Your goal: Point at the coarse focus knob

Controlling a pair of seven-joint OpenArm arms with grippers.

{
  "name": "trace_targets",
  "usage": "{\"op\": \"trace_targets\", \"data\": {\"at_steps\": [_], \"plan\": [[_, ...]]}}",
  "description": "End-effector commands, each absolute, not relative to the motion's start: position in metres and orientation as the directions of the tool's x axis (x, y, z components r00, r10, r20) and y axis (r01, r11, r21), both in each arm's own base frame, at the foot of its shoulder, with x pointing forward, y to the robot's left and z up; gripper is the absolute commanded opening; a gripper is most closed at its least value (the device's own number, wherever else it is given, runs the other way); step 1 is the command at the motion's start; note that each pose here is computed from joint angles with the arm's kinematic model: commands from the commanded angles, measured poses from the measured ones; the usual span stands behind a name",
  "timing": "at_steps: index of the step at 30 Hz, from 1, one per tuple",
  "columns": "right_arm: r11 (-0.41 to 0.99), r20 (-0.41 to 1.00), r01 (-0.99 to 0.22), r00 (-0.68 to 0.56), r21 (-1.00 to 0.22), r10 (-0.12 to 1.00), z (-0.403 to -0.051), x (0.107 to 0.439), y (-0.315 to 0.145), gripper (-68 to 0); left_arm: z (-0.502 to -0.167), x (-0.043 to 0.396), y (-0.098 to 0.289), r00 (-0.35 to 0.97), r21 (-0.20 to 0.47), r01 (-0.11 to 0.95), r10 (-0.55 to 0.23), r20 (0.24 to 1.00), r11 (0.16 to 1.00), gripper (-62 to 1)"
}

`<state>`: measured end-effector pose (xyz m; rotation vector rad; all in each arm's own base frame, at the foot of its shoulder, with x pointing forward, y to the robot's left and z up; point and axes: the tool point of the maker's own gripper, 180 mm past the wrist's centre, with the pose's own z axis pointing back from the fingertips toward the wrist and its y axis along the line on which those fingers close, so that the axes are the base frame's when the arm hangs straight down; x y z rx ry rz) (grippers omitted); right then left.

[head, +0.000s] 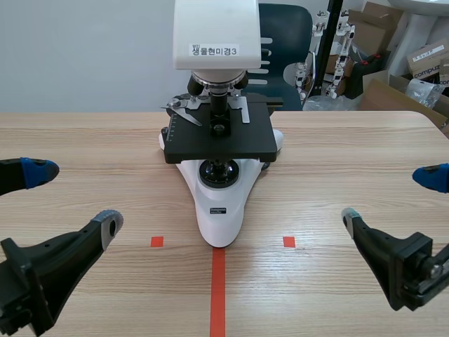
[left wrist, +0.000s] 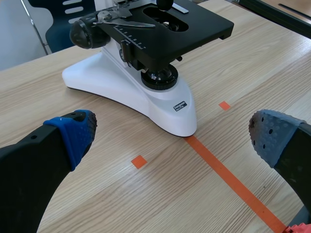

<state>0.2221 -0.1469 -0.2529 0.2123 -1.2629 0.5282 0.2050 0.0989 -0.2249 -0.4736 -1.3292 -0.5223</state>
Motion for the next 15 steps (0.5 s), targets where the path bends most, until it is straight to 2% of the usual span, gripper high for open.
{"op": "trace_targets", "data": {"at_steps": [1,15], "plan": [[0.859,0.949,-0.489,0.171,-0.152,0.265,-0.2452,0.2274,-0.1477,0.4,-0.2134,0.2063,0.0947,0.128,-0.028,0.612,-0.064,0.99,0.79,1.4],[0.854,0.945,-0.496,0.175,-0.158,0.277,-0.2462,0.2272,-0.1481,0.4,-0.2135,0.2062,0.0947,0.128,-0.028,0.612,-0.064,0.99,0.79,1.4]]}}
